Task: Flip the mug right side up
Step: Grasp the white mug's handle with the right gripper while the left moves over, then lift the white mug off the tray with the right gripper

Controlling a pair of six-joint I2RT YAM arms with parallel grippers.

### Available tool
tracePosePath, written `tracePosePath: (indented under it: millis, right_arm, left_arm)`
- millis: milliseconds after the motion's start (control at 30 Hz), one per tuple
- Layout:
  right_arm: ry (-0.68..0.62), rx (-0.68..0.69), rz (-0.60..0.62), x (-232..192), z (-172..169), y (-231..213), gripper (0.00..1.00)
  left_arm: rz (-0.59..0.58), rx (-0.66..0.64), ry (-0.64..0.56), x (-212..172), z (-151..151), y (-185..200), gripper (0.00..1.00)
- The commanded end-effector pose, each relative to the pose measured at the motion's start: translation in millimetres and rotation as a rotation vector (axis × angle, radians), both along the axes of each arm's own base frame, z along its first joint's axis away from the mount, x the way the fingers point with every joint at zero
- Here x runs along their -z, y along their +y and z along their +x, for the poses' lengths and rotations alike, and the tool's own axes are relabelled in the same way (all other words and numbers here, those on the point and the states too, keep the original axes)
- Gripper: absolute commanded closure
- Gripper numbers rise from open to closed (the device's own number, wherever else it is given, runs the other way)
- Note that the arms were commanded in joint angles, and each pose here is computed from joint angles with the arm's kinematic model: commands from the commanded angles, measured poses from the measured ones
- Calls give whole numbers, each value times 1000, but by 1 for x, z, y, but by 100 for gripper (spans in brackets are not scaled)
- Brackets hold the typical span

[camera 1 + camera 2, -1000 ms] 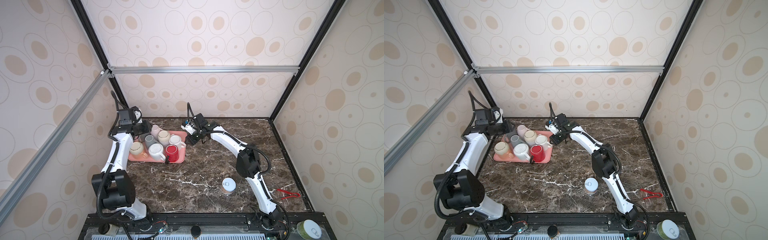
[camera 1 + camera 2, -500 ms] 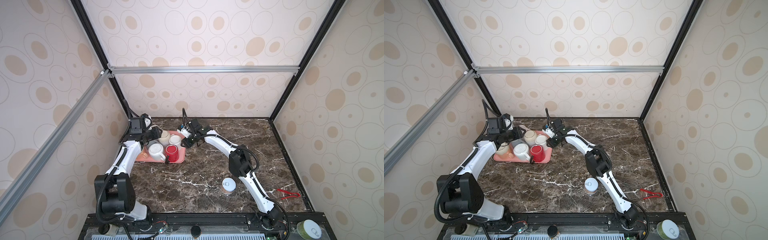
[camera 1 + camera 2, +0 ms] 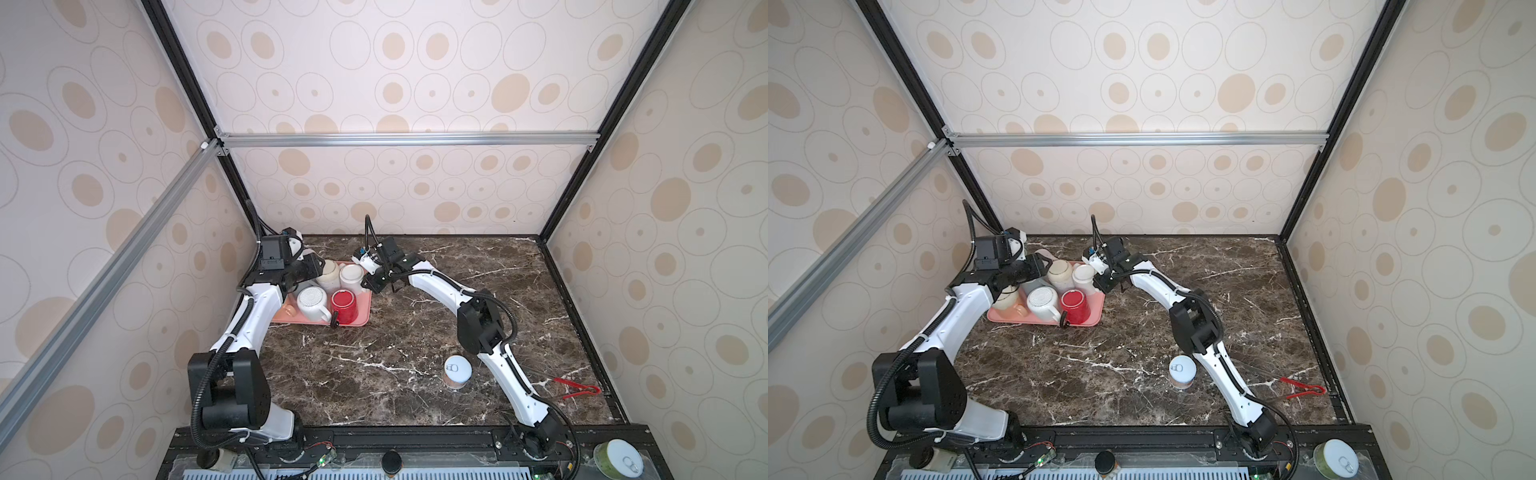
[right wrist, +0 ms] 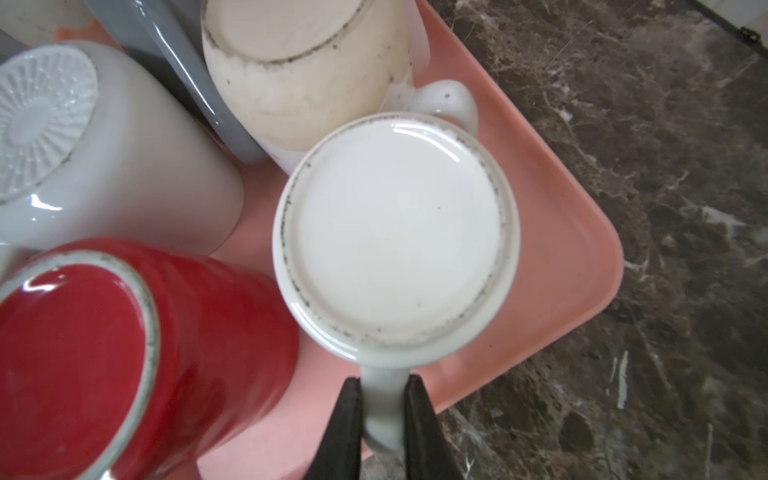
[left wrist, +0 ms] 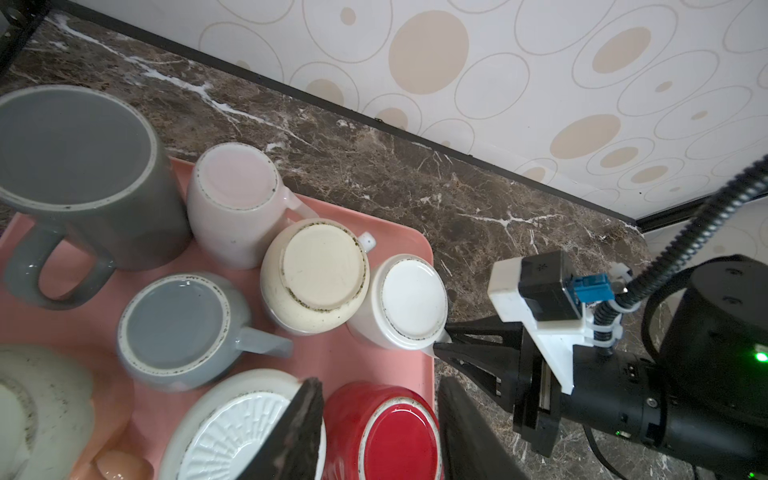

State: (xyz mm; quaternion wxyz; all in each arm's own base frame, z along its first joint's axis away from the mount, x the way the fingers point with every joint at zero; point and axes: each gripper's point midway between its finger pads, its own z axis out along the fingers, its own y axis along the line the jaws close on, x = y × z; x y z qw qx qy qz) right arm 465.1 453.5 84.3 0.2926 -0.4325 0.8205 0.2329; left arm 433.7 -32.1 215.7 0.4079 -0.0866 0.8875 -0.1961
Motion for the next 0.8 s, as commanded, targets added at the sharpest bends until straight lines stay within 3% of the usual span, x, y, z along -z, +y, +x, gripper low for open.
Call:
tracePosePath:
  millis: [0, 167, 367, 433, 500, 600, 767]
  right_arm:
    - [-34, -5, -2, -15, -3, -1, 90]
    - [-38, 19, -12, -22, -4, -6, 98]
    - [-22, 69, -34, -25, -17, -20, 99]
    - [-26, 96, -36, -24, -19, -24, 91]
    - [-27, 125, -41, -21, -18, -28, 75]
    - [-20, 138, -50, -17, -17, -28, 60]
    - [-9, 143, -75, -9, -13, -24, 56]
  left_arm:
    - [15, 13, -36, -11, -6, -2, 53]
    - [-12, 21, -49, -14, -8, -6, 53]
    - [-23, 22, -41, -10, -14, -8, 53]
    - [-26, 14, -36, -7, -16, -8, 53]
    - [-29, 13, -29, -4, -17, -8, 53]
    - [-32, 15, -28, -3, -19, -10, 53]
    - [-19, 12, -35, -6, -21, -8, 53]
